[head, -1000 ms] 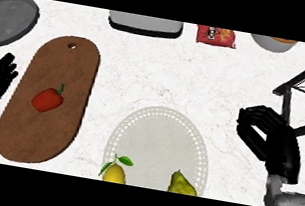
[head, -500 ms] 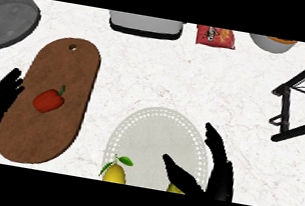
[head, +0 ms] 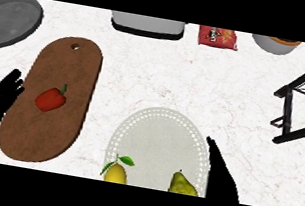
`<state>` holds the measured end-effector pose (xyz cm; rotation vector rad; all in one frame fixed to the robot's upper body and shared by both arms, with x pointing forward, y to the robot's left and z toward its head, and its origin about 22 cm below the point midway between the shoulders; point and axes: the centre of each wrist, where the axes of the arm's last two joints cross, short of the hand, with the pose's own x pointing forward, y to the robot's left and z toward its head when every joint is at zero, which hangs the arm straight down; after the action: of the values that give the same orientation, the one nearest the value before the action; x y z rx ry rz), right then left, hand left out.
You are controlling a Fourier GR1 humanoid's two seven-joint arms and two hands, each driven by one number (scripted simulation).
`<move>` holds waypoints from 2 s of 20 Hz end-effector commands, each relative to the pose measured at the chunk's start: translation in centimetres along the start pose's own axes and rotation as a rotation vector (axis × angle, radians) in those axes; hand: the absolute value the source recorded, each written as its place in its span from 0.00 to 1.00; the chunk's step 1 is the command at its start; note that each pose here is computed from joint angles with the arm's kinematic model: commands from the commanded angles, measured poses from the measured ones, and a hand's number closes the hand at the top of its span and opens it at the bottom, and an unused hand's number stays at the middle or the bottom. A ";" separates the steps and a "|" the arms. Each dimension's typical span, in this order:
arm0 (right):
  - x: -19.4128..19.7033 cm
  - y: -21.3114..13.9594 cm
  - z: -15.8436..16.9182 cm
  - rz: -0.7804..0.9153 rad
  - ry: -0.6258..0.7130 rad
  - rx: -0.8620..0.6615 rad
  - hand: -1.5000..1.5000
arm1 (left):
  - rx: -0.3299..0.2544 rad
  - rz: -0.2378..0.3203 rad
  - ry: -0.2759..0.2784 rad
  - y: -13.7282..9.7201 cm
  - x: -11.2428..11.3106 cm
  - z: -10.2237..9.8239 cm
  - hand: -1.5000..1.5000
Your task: Pick the pear from the placemat and place it in the tiered shelf
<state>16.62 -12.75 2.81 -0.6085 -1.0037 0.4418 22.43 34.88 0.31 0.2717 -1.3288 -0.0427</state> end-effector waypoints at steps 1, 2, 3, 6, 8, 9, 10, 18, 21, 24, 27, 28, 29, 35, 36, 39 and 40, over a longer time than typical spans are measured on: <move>0.5 -0.9 1.5 0.284 0.100 0.156 0.00 | -0.007 -0.013 -0.017 0.4 0.9 -0.4 0.50; 1.4 -0.6 2.0 0.311 0.113 0.205 0.00 | -0.018 -0.017 -0.008 0.1 0.4 -0.4 0.50; 1.7 -1.0 2.0 0.368 0.117 0.200 0.00 | -0.017 -0.008 -0.006 -0.2 0.0 -0.6 0.50; 3.2 -2.1 1.7 0.414 0.155 0.252 0.00 | -0.002 -0.006 -0.026 -0.6 0.4 -1.1 0.50; 3.8 -2.2 1.5 0.477 0.165 0.249 0.00 | -0.014 0.004 -0.012 -0.1 0.4 -1.0 0.50; 3.9 -1.8 2.1 0.508 0.159 0.255 0.00 | -0.014 -0.001 -0.019 0.3 1.3 -1.2 0.50; 4.9 -1.4 2.2 0.498 0.172 0.257 0.00 | -0.014 0.003 -0.009 0.7 0.4 -0.2 0.50; 4.9 -2.2 -0.7 0.539 0.206 0.320 0.00 | -0.025 -0.003 -0.014 -0.8 -0.6 -0.7 0.50; 3.5 -1.2 0.6 0.563 0.219 0.327 0.00 | -0.021 0.009 0.002 -0.1 -0.2 -0.2 0.50; 1.7 0.3 -0.6 0.574 0.243 0.334 0.00 | -0.005 0.006 0.005 -0.1 -0.6 -1.3 0.50; 1.7 -0.5 -2.0 0.569 0.257 0.323 0.00 | -0.013 0.013 -0.010 0.3 -0.5 -0.1 0.50; 2.2 -0.6 -0.8 0.565 0.233 0.311 0.00 | -0.007 -0.003 -0.008 0.4 -0.2 -0.1 0.50; 2.2 2.0 -0.7 0.574 0.218 0.328 0.00 | -0.014 0.009 -0.005 0.1 0.1 -1.8 0.50; 0.4 0.1 -3.4 0.531 0.224 0.314 0.00 | -0.002 -0.002 -0.009 -0.9 -0.2 0.1 0.50; 0.0 1.6 -2.9 0.568 0.224 0.324 0.00 | -0.019 0.002 -0.011 0.2 0.9 -0.2 0.50; 0.8 1.7 -3.2 0.556 0.226 0.340 0.00 | -0.021 0.005 -0.007 0.6 -0.4 -0.7 0.50; 0.5 2.6 -2.2 0.552 0.226 0.341 0.00 | 0.002 0.016 0.003 1.6 -0.2 0.1 0.50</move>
<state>19.10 -12.57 0.94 -0.5721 -0.6131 0.9997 22.87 35.59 0.13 0.2571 -1.3327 -0.0431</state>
